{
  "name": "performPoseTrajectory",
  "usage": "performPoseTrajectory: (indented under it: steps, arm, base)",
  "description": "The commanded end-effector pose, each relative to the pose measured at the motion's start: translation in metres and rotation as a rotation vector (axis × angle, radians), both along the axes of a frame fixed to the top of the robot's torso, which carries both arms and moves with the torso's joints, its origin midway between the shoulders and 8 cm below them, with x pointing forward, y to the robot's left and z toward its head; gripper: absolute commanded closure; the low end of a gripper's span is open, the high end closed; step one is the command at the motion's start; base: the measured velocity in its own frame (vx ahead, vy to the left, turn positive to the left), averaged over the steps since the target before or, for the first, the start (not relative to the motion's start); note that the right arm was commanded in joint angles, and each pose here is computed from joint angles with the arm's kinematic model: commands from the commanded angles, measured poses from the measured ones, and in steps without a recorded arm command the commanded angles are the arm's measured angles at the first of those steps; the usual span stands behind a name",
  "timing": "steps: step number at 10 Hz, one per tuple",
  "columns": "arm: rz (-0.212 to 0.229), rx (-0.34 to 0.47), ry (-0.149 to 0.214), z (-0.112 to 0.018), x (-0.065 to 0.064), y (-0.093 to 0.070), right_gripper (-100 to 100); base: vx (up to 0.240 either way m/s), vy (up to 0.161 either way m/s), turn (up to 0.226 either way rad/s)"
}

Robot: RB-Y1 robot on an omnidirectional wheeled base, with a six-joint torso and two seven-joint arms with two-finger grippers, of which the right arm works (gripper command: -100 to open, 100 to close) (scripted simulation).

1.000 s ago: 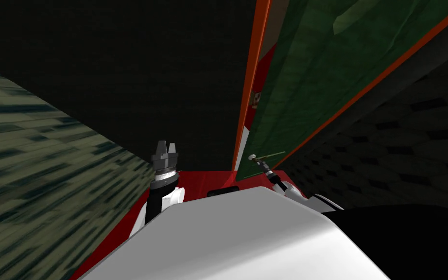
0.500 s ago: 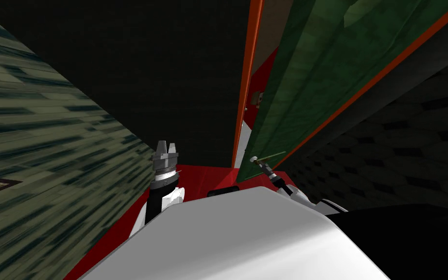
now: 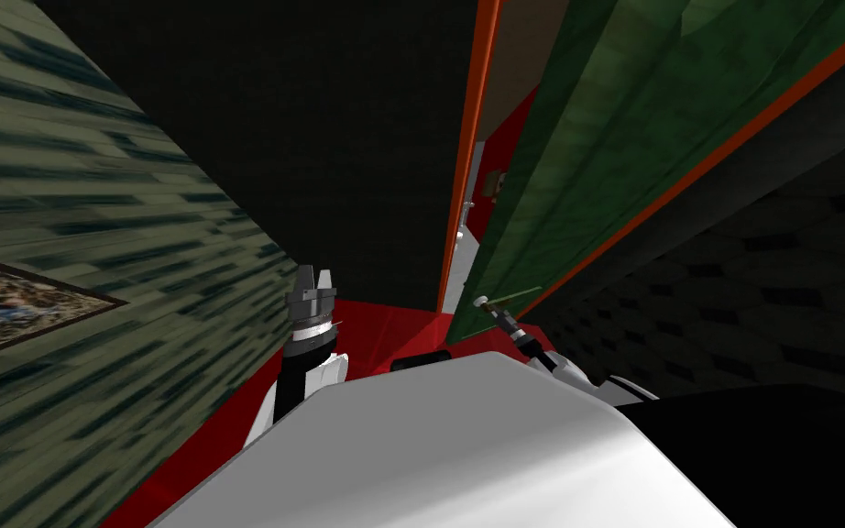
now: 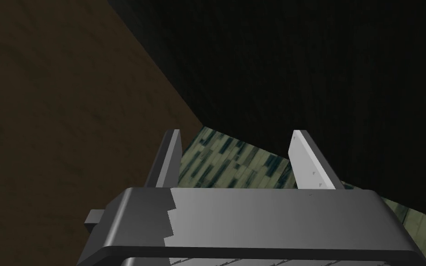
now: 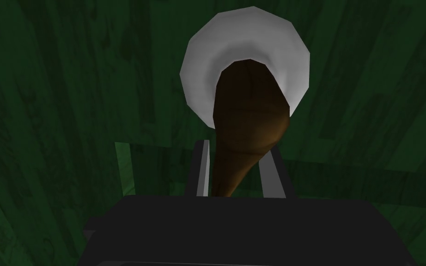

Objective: Pull the door open

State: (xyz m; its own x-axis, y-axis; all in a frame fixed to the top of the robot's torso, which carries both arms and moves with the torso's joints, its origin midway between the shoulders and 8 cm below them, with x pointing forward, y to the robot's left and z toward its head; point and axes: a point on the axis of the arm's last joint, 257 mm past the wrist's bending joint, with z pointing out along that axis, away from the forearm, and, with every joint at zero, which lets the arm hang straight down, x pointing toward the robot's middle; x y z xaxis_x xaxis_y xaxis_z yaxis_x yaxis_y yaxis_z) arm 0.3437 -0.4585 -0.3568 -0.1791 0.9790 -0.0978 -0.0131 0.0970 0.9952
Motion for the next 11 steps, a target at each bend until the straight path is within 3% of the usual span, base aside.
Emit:
performPoseTrajectory:
  steps: [1, 6, 8, 11]
  arm:
    - [0.008, 0.000, 0.002, -0.002, -0.008, 0.000, 100]
    - [0.020, -0.003, -0.005, 0.002, -0.025, -0.007, 100]
    - [0.022, 0.001, 0.004, -0.002, -0.025, -0.003, 100]
    - [0.025, 0.001, 0.003, -0.002, -0.028, -0.004, 100]
  base:
    - [-0.207, -0.117, 0.192]
    - [-0.220, -0.109, 0.187]
    - [-0.090, -0.038, 0.044]
    - [-0.181, -0.076, 0.183]
